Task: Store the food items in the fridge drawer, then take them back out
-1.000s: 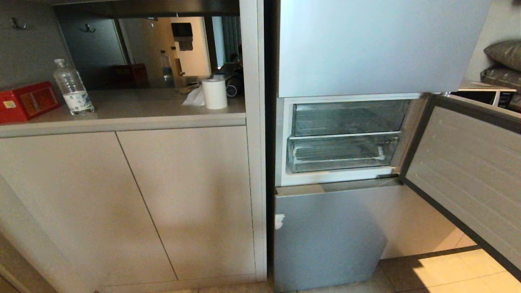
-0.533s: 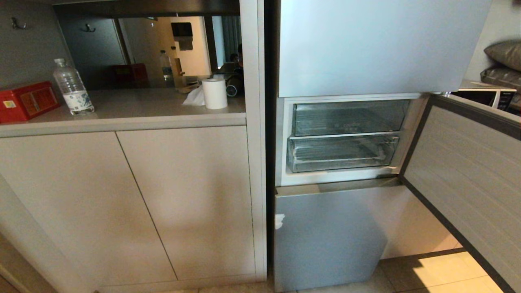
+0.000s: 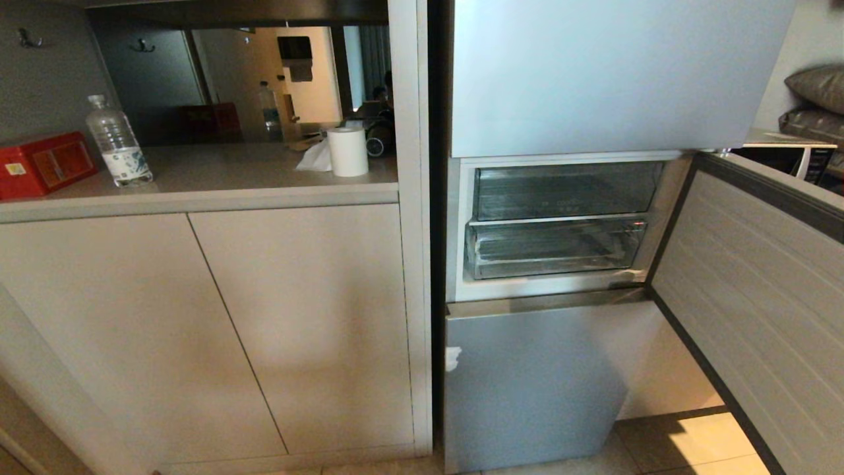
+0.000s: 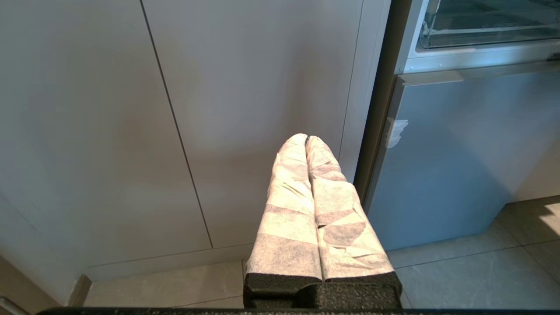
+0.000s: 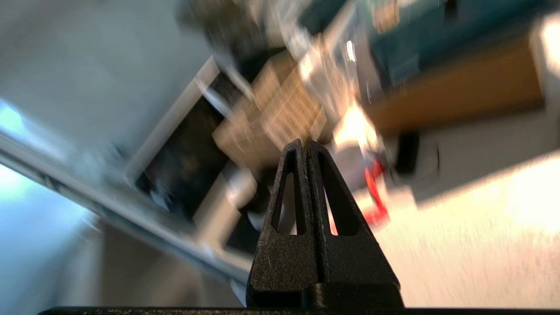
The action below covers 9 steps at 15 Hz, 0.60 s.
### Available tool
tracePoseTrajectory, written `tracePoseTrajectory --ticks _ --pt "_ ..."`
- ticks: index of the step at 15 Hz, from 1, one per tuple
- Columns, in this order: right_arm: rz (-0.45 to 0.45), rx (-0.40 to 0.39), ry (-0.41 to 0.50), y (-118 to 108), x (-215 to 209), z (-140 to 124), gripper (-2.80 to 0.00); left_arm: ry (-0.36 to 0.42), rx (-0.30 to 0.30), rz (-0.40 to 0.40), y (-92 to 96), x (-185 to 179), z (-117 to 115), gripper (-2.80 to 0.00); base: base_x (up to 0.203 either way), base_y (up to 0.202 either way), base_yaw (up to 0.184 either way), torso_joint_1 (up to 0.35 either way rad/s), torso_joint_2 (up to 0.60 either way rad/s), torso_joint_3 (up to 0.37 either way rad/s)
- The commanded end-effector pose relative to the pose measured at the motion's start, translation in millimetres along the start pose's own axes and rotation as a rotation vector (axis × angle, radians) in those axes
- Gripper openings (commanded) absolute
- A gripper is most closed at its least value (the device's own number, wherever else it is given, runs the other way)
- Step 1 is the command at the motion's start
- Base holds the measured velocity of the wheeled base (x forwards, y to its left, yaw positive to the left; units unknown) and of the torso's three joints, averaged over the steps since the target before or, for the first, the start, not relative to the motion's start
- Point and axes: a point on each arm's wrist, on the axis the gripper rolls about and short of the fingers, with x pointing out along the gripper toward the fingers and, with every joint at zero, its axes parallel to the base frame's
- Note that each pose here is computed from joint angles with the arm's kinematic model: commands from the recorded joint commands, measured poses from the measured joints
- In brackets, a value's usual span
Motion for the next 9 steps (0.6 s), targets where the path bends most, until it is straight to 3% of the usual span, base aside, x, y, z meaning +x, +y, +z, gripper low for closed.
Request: tracePoseTrajectory --ticks 1,4,9 --pt "-0.019 0.004 0.177 -27.8 40.3 -47.3 -2.8 -0.002 0.0 0.0 0.0 -0.1 0.0 -2.8 0.0 0.0 0.0 0.0 0.0 0.0" --pt "0.029 -0.058 0.313 -18.6 50.9 -105.0 -2.8 -0.002 0.001 0.0 0.0 -0.1 0.0 -2.8 0.0 0.0 0.0 0.0 0.0 0.0" --pt "0.169 -0.188 0.367 25.4 33.4 -202.6 -2.8 -0.002 -0.001 0.0 0.0 -0.1 0.0 -2.8 0.0 0.0 0.0 0.0 0.0 0.0"
